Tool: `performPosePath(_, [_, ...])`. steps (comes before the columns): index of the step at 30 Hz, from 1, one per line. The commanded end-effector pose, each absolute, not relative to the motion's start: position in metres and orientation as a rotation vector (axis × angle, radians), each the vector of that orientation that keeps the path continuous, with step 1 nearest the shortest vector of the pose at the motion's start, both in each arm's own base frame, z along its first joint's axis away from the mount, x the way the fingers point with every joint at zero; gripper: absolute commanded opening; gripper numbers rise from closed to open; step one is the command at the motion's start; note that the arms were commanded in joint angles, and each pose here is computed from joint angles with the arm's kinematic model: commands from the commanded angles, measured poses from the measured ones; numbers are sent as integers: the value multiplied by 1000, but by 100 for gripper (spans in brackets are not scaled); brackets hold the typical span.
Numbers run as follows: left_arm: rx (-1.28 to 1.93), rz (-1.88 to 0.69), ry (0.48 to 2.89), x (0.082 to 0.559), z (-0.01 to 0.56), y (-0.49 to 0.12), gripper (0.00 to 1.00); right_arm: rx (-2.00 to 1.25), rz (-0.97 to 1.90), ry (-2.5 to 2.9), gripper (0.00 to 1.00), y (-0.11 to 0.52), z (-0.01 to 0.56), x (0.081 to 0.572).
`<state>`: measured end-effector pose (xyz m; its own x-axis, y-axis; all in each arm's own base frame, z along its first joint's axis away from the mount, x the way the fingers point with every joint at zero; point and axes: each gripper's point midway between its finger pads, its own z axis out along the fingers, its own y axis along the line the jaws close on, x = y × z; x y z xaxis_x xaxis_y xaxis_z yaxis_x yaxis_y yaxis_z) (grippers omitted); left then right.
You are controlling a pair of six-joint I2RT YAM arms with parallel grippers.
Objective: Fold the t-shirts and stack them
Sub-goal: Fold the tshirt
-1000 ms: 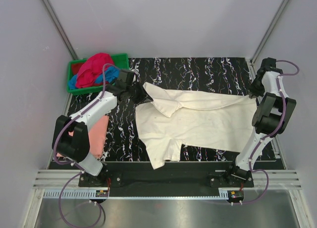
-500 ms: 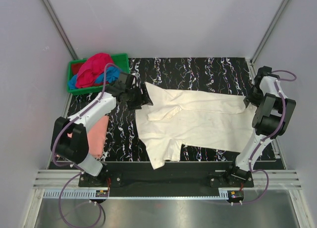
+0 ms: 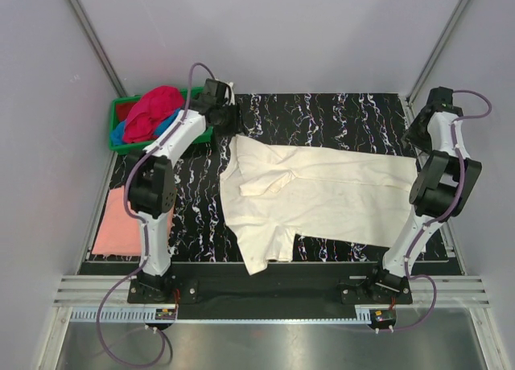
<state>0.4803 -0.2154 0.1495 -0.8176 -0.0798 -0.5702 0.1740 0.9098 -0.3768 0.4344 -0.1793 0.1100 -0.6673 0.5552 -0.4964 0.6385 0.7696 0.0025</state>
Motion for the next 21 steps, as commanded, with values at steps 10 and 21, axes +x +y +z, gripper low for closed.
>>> performPosePath(10, [-92, -520, 2560, 502, 90, -201, 45, 946, -249, 2439, 53, -193, 72, 452])
performPosePath(21, [-126, -581, 2544, 520, 67, -212, 47, 935, -302, 2503, 56, -217, 47, 450])
